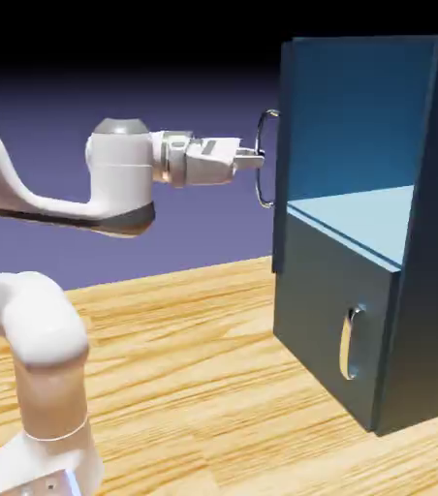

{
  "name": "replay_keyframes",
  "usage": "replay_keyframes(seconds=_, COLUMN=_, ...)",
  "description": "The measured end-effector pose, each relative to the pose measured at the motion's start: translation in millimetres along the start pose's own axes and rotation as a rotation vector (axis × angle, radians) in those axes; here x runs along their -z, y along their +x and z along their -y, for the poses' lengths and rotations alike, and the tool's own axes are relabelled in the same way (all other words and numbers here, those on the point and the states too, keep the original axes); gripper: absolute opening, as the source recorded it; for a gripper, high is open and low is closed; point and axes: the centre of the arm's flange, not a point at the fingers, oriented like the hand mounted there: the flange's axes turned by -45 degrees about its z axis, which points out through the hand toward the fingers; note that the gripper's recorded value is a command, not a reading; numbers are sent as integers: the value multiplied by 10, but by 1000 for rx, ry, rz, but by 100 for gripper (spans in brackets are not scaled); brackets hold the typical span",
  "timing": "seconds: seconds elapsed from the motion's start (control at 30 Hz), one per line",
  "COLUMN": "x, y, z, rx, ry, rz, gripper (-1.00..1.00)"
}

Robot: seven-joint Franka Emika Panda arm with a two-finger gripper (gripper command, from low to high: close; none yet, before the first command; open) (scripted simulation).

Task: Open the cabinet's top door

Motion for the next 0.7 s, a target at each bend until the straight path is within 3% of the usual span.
replay_keyframes(seconds=0.7, x=1468, y=3, z=1114, rx=-1, ry=-496, rz=1, gripper=-100)
